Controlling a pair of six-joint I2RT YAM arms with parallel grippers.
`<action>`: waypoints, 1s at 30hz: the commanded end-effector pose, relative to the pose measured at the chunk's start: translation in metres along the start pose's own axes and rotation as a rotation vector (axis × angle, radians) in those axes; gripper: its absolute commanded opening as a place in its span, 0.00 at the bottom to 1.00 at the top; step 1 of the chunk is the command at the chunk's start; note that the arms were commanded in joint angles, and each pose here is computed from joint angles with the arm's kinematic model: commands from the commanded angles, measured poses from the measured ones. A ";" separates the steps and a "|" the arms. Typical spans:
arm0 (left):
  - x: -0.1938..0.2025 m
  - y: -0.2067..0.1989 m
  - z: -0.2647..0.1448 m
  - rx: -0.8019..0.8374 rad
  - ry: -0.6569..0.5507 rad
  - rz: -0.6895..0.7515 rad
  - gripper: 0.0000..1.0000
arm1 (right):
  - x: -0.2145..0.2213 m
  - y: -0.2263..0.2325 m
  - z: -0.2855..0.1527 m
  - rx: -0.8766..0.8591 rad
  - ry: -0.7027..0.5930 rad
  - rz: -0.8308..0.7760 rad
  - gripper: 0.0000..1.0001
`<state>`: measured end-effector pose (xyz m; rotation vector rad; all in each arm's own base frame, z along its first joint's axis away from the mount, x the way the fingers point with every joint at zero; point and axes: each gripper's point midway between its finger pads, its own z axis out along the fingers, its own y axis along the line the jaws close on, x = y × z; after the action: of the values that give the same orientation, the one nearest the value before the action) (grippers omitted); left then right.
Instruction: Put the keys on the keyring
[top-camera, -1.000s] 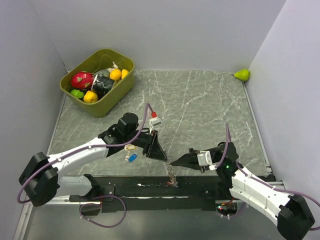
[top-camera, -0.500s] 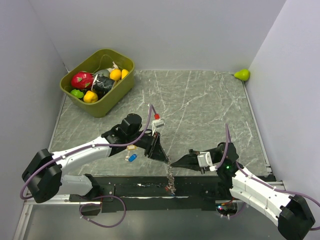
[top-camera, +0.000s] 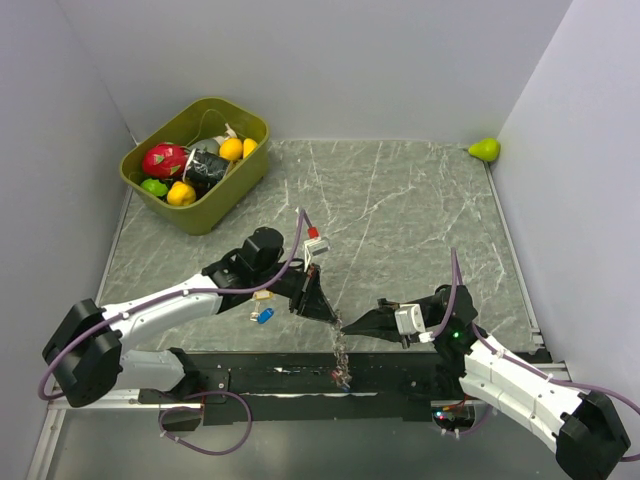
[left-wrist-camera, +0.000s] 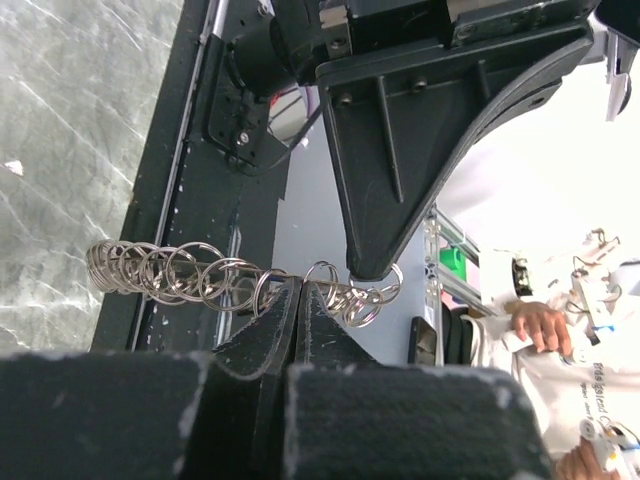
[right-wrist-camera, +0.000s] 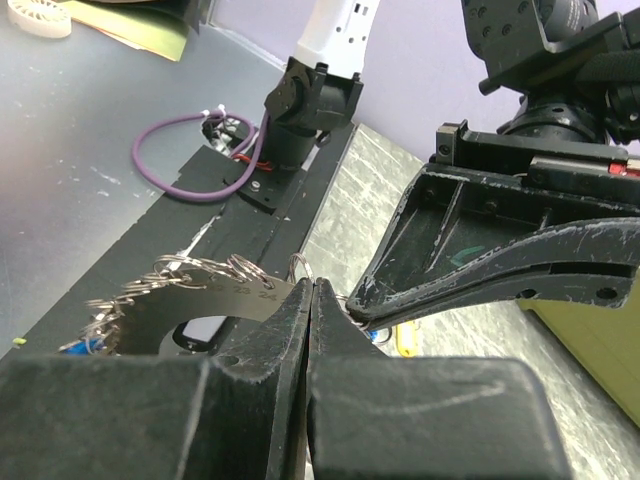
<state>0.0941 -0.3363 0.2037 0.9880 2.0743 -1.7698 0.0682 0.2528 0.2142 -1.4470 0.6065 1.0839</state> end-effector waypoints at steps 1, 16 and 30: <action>-0.024 -0.024 -0.004 0.005 -0.075 0.102 0.01 | -0.010 -0.016 0.000 0.058 -0.008 -0.094 0.00; -0.063 -0.022 -0.027 -0.151 -0.367 0.215 0.01 | -0.024 -0.038 -0.006 0.216 -0.035 -0.110 0.50; -0.077 -0.006 -0.048 -0.282 -0.525 0.238 0.01 | -0.048 -0.097 -0.034 0.625 -0.086 0.146 0.91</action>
<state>0.1450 -0.3221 0.2296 0.6565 1.8817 -1.4215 0.1195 0.2384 0.2700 -1.0182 0.7823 0.9190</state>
